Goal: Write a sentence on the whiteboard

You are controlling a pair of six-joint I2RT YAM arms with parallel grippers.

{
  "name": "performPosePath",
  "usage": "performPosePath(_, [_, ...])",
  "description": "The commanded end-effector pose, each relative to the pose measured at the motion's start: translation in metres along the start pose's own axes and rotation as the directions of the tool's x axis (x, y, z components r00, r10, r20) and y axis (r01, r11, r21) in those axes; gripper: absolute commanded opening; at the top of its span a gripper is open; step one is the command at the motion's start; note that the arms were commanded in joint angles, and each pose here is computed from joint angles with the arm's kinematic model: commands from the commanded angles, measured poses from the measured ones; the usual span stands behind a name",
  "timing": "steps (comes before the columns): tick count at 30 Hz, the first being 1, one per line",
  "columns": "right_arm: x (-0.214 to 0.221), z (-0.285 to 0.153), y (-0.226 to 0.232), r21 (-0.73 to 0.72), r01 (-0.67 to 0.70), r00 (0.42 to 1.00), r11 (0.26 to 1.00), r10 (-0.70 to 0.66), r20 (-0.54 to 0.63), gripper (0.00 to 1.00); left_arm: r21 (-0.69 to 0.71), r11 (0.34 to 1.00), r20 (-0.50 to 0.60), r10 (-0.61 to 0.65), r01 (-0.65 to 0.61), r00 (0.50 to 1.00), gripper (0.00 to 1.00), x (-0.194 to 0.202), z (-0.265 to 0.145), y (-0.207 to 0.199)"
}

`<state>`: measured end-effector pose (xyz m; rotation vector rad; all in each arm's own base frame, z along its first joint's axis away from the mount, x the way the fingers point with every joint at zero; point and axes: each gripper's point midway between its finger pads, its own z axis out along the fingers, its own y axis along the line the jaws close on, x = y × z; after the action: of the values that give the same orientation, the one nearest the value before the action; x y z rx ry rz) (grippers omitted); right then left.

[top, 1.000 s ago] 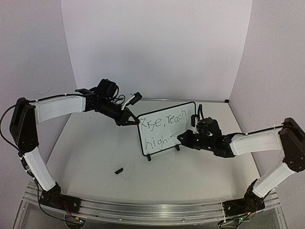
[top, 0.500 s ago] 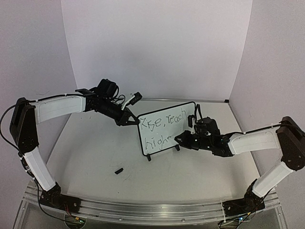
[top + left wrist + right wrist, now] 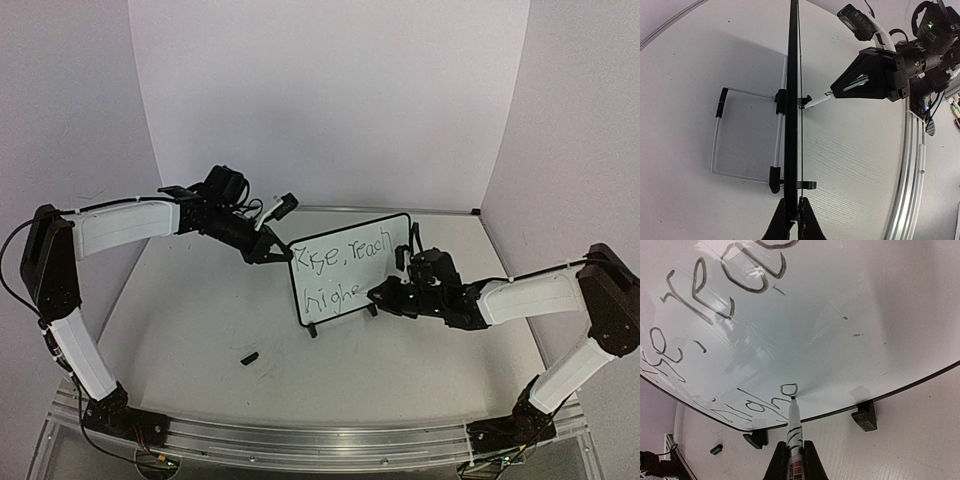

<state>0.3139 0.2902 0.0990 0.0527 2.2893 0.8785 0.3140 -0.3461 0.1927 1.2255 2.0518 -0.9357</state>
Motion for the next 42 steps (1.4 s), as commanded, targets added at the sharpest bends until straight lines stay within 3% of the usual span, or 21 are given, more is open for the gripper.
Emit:
performPosePath(1, [-0.004, 0.004, -0.012, 0.05, -0.013, 1.0, 0.999, 0.011, 0.027, 0.0, -0.005, 0.999, -0.165, -0.049, 0.048, 0.985, 0.0, 0.047, 0.016, -0.001])
performPosePath(25, [-0.028, -0.027, 0.008, 0.001, 0.018, 0.994, 1.0, -0.018, 0.112, 0.0, -0.004, 0.999, -0.165, -0.048, 0.048, 0.985, 0.0, 0.047, 0.015, -0.002])
performPosePath(42, [-0.034, -0.011, 0.013, 0.008, 0.029, 0.993, 1.0, -0.03, 0.11, 0.0, -0.004, 0.999, -0.166, -0.047, 0.047, 0.985, 0.0, 0.047, 0.015, -0.002])
